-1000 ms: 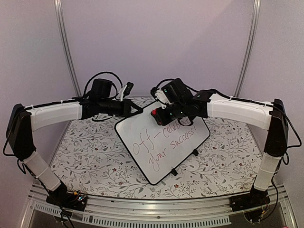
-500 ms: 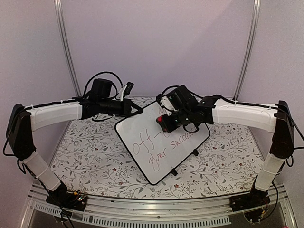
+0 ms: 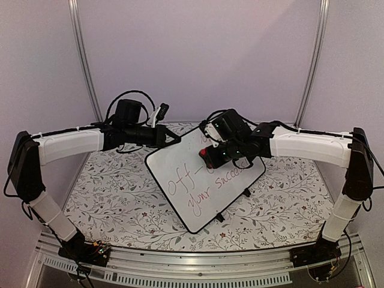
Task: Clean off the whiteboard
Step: Erase the whiteboard on the whiteboard stand.
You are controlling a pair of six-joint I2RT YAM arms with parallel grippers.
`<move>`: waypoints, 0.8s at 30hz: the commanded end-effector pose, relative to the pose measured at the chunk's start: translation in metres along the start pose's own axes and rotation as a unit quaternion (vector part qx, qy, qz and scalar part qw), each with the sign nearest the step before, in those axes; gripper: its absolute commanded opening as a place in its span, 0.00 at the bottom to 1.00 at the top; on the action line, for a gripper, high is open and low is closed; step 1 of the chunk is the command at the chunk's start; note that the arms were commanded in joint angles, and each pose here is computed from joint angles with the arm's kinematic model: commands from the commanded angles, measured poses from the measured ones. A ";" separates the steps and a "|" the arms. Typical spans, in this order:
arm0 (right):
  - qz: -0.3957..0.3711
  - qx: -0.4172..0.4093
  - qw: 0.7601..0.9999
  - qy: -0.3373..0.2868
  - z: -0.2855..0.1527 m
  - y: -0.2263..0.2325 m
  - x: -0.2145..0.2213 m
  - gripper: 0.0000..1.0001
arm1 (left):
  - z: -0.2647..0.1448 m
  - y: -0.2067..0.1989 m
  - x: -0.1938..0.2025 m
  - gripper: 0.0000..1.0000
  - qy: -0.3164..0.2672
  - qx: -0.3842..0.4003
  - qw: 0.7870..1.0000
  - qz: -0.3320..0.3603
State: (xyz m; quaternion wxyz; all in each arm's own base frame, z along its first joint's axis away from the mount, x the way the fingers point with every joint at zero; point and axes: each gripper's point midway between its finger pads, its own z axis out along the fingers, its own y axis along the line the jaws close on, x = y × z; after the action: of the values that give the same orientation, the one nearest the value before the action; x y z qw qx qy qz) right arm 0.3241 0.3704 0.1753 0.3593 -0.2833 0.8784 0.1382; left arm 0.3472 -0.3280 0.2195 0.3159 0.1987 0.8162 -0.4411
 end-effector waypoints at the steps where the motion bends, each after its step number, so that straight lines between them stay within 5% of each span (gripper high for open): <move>1: 0.020 0.026 0.999 0.012 0.008 -0.019 -0.002 0.10 | 0.000 -0.011 -0.003 0.00 -0.005 0.015 0.999 0.039; 24: 0.029 0.064 0.997 -0.035 0.018 -0.040 -0.063 0.11 | -0.001 -0.014 -0.004 0.00 -0.005 0.021 0.999 0.039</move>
State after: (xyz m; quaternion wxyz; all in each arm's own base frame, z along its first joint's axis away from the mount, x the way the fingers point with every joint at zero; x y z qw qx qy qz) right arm 0.3711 0.3761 0.2081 0.3886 -0.2469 0.8790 0.1238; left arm 0.3482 -0.3278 0.2197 0.3182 0.1975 0.8163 -0.4397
